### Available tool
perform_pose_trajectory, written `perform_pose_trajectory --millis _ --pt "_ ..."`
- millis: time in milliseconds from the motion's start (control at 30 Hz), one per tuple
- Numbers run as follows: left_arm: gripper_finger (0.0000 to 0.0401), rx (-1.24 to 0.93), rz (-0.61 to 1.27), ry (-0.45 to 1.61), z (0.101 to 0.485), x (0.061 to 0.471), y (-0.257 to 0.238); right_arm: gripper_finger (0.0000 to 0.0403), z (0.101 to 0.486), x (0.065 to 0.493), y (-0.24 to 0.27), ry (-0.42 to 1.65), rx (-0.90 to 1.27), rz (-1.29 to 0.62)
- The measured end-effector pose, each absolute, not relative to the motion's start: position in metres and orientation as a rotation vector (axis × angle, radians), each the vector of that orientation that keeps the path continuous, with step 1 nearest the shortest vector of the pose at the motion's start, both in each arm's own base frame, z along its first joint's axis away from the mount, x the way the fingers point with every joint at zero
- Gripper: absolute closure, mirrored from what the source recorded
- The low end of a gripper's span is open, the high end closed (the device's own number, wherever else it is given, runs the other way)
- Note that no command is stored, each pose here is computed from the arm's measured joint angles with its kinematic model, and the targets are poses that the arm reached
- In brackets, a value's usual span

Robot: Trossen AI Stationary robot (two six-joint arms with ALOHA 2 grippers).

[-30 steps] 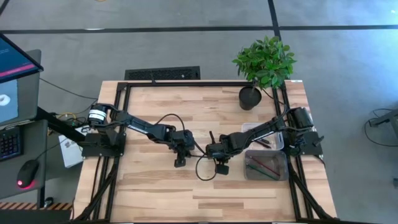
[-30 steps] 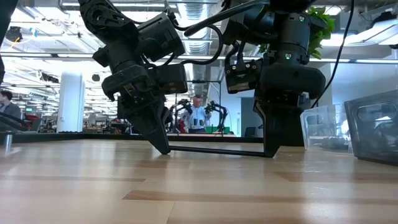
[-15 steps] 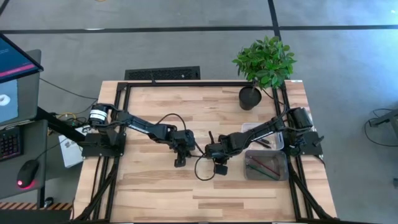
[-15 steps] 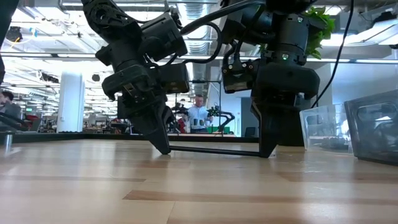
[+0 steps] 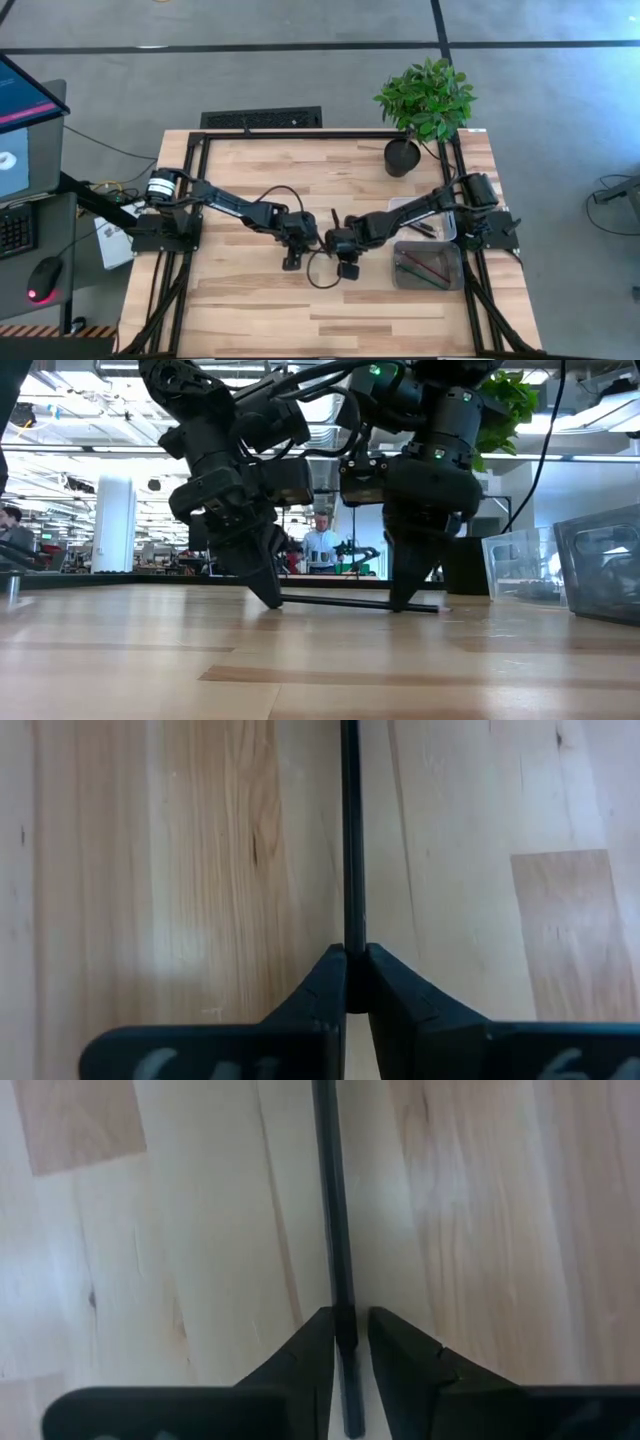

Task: Sort pens & pencils
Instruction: Put the black pencil into the black transparent bin

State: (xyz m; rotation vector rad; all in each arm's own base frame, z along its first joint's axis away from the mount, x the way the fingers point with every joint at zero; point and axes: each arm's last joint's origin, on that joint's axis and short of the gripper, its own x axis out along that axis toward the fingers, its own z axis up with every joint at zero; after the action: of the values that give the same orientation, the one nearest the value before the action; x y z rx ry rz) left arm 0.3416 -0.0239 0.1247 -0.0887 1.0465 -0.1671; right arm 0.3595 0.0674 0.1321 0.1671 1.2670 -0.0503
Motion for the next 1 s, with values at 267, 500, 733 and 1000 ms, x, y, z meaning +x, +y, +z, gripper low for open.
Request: perform_pose_trajectory --millis 267,500,733,1000 --pt "0.0394 -0.053 -0.139 1.01 0.131 0.349 -0.024 0.031 0.134 0.365 0.064 1.21 0.164 -0.042" --pt "0.0394 -0.035 -0.16 0.982 0.138 0.354 -0.025 0.031 0.135 0.367 0.064 1.194 0.147 -0.022" --pt "0.0392 -0.038 -0.158 0.991 0.139 0.354 -0.025 0.034 0.135 0.367 0.064 1.199 0.146 -0.019" --pt "0.0377 -0.044 -0.153 0.989 0.139 0.354 -0.025 0.036 0.136 0.366 0.065 1.2 0.139 -0.01"
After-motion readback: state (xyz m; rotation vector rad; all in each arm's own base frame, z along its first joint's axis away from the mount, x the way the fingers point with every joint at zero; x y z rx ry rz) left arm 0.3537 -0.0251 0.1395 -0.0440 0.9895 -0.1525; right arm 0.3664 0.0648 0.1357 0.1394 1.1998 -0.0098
